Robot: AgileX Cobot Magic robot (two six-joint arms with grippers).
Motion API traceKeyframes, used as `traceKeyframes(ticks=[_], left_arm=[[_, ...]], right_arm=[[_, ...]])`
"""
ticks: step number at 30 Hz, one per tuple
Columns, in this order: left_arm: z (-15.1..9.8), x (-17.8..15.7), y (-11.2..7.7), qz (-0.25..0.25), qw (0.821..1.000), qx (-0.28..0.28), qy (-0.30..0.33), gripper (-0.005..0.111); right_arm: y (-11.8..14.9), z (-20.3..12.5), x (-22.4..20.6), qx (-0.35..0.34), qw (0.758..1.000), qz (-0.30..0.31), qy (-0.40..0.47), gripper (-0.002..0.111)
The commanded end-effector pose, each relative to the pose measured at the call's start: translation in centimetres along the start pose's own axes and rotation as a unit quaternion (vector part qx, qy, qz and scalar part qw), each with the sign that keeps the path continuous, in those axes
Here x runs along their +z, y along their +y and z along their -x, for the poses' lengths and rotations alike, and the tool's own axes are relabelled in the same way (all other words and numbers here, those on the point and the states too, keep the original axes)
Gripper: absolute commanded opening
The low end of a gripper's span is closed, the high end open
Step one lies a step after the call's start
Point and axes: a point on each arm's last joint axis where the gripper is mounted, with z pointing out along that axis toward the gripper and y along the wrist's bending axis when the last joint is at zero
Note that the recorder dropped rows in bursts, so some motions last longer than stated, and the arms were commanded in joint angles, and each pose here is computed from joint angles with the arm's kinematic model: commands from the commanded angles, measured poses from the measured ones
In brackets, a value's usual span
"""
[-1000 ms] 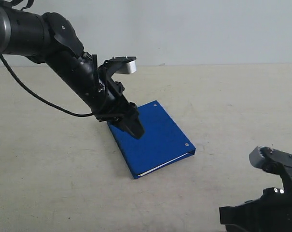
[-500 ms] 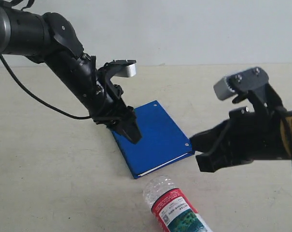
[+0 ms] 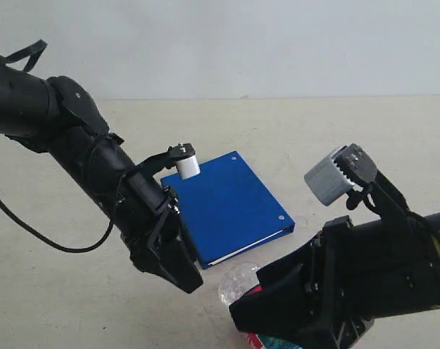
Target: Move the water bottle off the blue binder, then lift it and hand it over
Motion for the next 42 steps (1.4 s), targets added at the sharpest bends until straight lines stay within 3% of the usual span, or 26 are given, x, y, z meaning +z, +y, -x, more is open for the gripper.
traceKeyframes(ticks=[1, 2, 4, 8, 11, 14, 19, 24, 29, 32, 34, 36, 39, 40, 42], left_arm=[[3.3, -1.7, -4.2, -0.032, 0.992, 0.086, -0.091, 0.054], [4.4, -1.7, -5.8, -0.033, 0.983, 0.148, -0.107, 0.054], [5.6, -0.2, -7.8, 0.011, 0.945, 0.317, -0.082, 0.054], [6.2, 3.1, -8.0, 0.075, 0.914, 0.398, -0.012, 0.057], [6.2, 5.2, -7.8, 0.081, 0.919, 0.386, 0.006, 0.07], [5.8, 6.7, -7.4, 0.067, 0.93, 0.361, 0.016, 0.079], [4.8, 8.1, -6.6, 0.043, 0.93, 0.362, 0.048, 0.079], [4.4, 8.8, -5.8, 0.052, 0.918, 0.387, 0.064, 0.079], [3.2, 10.4, -5.2, 0.019, 0.923, 0.375, 0.086, 0.079], [3.0, 11.4, -4.6, 0.036, 0.923, 0.371, 0.093, 0.078], [3.3, 11.7, -4.4, 0.062, 0.929, 0.354, 0.088, 0.072], [3.7, 11.6, -4.4, 0.087, 0.944, 0.308, 0.079, 0.057], [4.4, 10.2, -5.0, 0.11, 0.962, 0.242, 0.067, 0.024], [4.7, 9.3, -5.2, 0.122, 0.963, 0.229, 0.066, 0.012], [5.1, 7.7, -5.5, 0.148, 0.959, 0.233, 0.065, 0.004]], right_arm=[[-0.4, 0.7, -0.4, -0.047, 0.998, -0.041, -0.02, 0.055], [-0.1, 1.3, -0.8, -0.06, 0.997, -0.045, -0.033, 0.055], [0.2, 3.1, -2.2, -0.106, 0.987, -0.093, -0.078, 0.055], [-0.3, 5.3, -6.1, -0.175, 0.932, -0.274, -0.162, 0.055], [-0.2, 5.9, -9.4, -0.147, 0.885, -0.377, -0.233, 0.055], [1.3, 5.8, -11.3, -0.149, 0.868, -0.382, -0.28, 0.055], [2.8, 5.6, -13.0, -0.16, 0.852, -0.384, -0.318, 0.055], [2.9, 5.5, -13.1, -0.153, 0.856, -0.374, -0.323, 0.055], [3.3, 5.5, -12.6, -0.151, 0.87, -0.343, -0.321, 0.055], [3.5, 5.4, -12.4, -0.132, 0.88, -0.32, -0.326, 0.055], [3.7, 5.4, -12.3, -0.121, 0.885, -0.307, -0.328, 0.055], [3.7, 5.4, -12.2, -0.121, 0.888, -0.3, -0.327, 0.055], [3.8, 5.3, -12.0, -0.123, 0.892, -0.291, -0.322, 0.055], [3.8, 5.3, -11.9, -0.123, 0.893, -0.289, -0.321, 0.055], [3.9, 5.3, -11.9, -0.124, 0.894, -0.288, -0.321, 0.055]])
